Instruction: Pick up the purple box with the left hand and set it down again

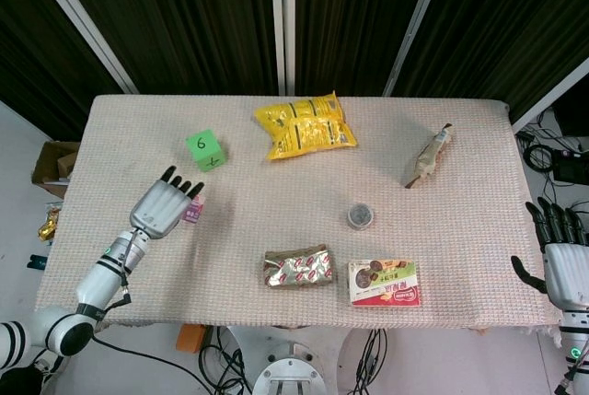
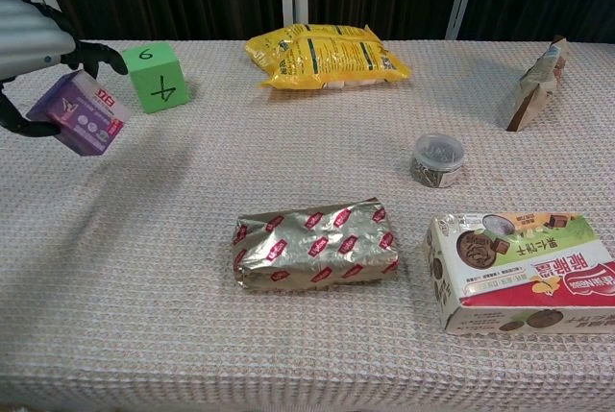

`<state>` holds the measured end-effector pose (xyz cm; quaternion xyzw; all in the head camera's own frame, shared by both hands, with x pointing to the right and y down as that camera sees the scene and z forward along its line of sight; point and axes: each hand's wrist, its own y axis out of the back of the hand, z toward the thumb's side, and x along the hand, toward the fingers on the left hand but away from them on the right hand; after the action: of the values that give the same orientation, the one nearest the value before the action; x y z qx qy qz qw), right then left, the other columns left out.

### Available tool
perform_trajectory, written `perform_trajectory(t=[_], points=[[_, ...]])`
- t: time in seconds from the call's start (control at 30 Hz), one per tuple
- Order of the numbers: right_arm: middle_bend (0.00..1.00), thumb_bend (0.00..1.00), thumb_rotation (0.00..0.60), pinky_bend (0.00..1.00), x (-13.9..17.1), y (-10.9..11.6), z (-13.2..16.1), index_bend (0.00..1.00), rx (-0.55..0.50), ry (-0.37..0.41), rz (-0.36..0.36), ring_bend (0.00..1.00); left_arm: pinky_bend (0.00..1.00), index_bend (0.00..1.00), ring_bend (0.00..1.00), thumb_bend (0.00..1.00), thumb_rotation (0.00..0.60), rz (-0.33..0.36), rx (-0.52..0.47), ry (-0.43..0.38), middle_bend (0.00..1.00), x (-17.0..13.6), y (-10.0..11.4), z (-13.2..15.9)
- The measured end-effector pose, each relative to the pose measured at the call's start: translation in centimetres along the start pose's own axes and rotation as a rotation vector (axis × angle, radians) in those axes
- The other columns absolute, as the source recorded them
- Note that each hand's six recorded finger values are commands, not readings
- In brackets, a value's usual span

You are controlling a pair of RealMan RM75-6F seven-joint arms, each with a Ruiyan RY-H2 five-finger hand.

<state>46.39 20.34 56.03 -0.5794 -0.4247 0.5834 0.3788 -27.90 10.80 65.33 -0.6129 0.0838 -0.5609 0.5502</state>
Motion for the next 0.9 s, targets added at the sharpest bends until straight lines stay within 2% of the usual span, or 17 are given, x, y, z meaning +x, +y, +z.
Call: perform_trajectory(t=[0.37, 0.53, 0.67, 0.77, 0.9], points=[[0.00, 0.20, 0.600, 0.00, 0.0, -0.3, -0.5, 0.00, -0.008, -0.011, 0.004, 0.00, 0.17, 0.16, 0.31, 0.30, 0.600, -0.238, 0.249, 0.076, 0.78, 0.8, -0.9, 1.8], [0.00, 0.20, 0.600, 0.00, 0.1, -0.5, -0.7, 0.00, -0.007, -0.015, 0.011, 0.00, 0.17, 0.16, 0.31, 0.30, 0.600, -0.321, 0.316, 0.112, 0.76, 1.3, -1.2, 3.3], [0.00, 0.20, 0.600, 0.00, 0.1, -0.6, -1.0, 0.00, -0.009, -0.021, 0.013, 0.00, 0.17, 0.16, 0.31, 0.30, 0.600, -0.345, 0.345, 0.106, 0.73, 1.7, -1.1, 5.1], [0.00, 0.20, 0.600, 0.00, 0.1, -0.7, -1.2, 0.00, -0.012, -0.026, 0.016, 0.00, 0.17, 0.16, 0.31, 0.29, 0.600, -0.347, 0.357, 0.103, 0.70, 1.8, -1.3, 5.4], [0.00, 0.20, 0.600, 0.00, 0.1, -0.7, -1.3, 0.00, -0.012, -0.030, 0.022, 0.00, 0.17, 0.14, 0.30, 0.28, 0.600, -0.332, 0.354, 0.111, 0.58, 1.8, -1.2, 5.4]])
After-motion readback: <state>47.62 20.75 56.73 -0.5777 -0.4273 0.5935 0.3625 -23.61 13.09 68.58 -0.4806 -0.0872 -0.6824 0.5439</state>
